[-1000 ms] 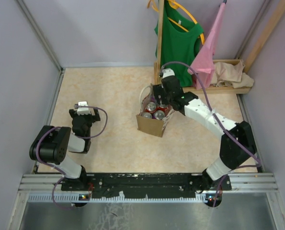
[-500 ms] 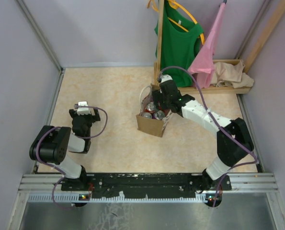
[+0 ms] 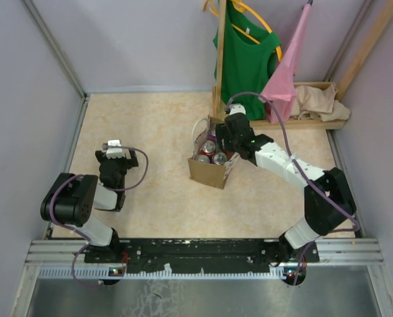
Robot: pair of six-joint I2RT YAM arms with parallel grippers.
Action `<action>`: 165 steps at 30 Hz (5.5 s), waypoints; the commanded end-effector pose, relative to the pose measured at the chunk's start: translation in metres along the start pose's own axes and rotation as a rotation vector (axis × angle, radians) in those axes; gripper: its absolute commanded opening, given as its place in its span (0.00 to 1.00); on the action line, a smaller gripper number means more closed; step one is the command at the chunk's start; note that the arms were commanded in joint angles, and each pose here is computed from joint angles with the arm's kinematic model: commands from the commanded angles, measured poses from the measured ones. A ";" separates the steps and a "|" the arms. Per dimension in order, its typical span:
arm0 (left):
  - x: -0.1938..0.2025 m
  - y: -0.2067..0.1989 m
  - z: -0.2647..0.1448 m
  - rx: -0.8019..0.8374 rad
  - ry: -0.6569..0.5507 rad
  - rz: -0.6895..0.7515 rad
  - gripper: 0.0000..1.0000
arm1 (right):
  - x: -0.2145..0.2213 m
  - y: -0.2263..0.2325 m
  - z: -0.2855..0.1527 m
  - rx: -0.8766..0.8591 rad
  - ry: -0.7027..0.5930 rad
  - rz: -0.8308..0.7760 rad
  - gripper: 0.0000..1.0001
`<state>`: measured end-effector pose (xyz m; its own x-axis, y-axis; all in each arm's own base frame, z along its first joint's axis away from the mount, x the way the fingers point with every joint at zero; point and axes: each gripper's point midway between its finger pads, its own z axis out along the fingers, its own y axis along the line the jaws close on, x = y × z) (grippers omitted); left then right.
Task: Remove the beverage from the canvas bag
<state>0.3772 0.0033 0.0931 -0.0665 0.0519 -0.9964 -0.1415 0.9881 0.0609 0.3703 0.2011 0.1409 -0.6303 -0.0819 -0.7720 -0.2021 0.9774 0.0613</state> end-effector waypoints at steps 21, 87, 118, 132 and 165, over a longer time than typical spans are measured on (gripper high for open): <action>-0.004 0.001 0.000 -0.007 -0.023 -0.016 1.00 | -0.034 -0.004 0.003 0.004 -0.097 0.094 0.79; -0.004 0.001 0.000 -0.007 -0.023 -0.016 1.00 | -0.183 0.011 -0.114 -0.120 -0.501 0.090 0.00; -0.004 0.001 0.000 -0.007 -0.023 -0.017 1.00 | -0.043 -0.125 -0.207 0.392 -0.395 0.304 0.00; -0.004 0.001 0.000 -0.007 -0.022 -0.015 1.00 | 0.049 -0.092 -0.109 0.230 -0.268 0.371 0.00; -0.004 0.001 0.000 -0.007 -0.023 -0.016 1.00 | 0.076 -0.097 -0.071 0.308 -0.164 0.294 0.88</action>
<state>0.3772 0.0033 0.0931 -0.0665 0.0519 -0.9964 -0.1415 0.9881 0.0609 0.2672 0.0822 0.0863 -0.5891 0.1568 -0.7927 0.1811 0.9817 0.0597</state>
